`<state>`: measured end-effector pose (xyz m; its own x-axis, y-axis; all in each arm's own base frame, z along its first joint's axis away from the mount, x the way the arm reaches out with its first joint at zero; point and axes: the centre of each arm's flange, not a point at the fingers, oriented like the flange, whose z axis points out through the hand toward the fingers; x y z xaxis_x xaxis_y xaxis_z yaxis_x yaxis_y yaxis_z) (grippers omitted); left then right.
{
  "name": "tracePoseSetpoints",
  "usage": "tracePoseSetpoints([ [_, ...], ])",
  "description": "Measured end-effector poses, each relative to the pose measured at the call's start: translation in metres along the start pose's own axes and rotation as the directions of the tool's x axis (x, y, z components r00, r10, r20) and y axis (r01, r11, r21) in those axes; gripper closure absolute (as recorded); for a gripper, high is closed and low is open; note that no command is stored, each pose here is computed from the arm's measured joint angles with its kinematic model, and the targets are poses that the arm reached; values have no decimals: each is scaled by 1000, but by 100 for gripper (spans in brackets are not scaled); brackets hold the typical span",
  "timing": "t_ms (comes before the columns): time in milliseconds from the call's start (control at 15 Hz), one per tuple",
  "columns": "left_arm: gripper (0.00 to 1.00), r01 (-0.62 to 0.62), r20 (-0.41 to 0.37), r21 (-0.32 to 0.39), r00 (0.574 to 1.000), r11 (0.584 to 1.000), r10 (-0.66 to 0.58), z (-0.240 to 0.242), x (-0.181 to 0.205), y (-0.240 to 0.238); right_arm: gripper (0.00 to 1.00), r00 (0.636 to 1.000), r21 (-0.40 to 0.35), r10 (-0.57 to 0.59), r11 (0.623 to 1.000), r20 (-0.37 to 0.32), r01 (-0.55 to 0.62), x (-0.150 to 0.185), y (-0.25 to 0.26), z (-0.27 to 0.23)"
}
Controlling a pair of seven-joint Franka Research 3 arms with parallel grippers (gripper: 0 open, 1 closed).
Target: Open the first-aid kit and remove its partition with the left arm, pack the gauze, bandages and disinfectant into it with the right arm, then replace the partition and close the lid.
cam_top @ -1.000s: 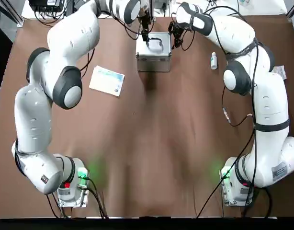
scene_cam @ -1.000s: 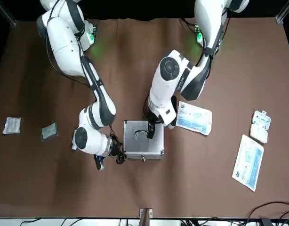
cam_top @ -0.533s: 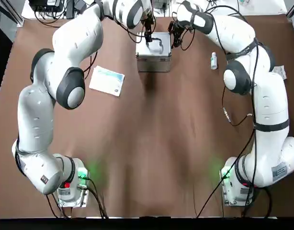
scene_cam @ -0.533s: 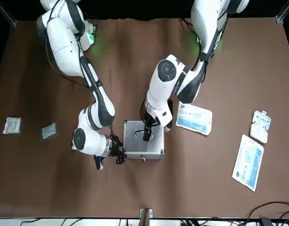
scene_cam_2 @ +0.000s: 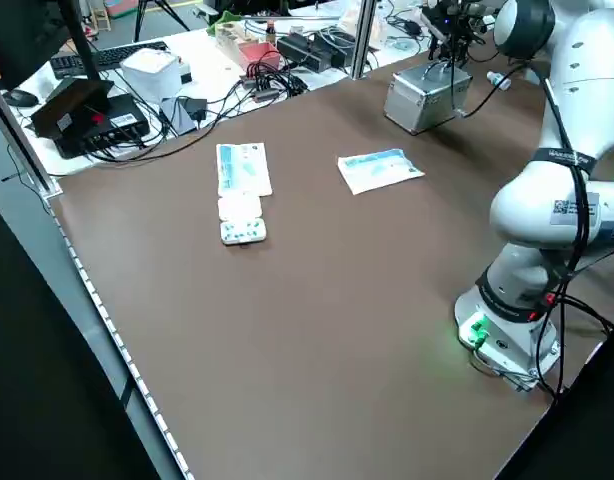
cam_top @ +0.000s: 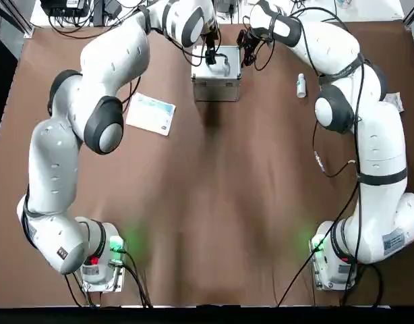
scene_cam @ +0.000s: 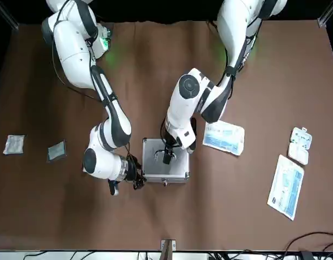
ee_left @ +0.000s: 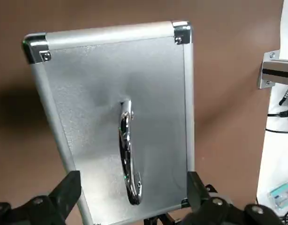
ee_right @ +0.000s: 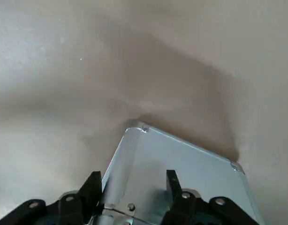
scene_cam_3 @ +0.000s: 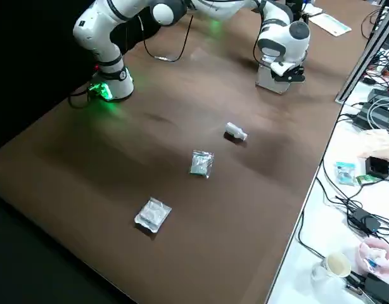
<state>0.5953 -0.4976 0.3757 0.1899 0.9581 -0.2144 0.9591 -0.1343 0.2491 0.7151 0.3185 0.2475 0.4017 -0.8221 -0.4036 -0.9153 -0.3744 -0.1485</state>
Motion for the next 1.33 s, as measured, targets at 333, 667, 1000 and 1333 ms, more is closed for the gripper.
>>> tracePoseSetpoints([
  [333, 0, 0, -6, 12, 1000, 1000, 0, 10, 1, -3, 39, 1000, 0, 1, 1000, 0, -1, 0, 0, 0],
  [667, 13, -3, -7, 15, 1000, 1000, 3, 13, -1, -5, 40, 1000, 0, 1, 1000, -1, -1, 0, 0, 0],
  [1000, 32, -4, -9, 19, 1000, 1000, 4, 16, 0, -5, 41, 1000, 1, 2, 1000, -1, -2, 0, 0, 0],
  [1333, 35, -3, -9, 20, 1000, 1000, 3, 18, 0, -6, 41, 1000, 1, 2, 1000, -1, -2, 1, 0, 0],
])
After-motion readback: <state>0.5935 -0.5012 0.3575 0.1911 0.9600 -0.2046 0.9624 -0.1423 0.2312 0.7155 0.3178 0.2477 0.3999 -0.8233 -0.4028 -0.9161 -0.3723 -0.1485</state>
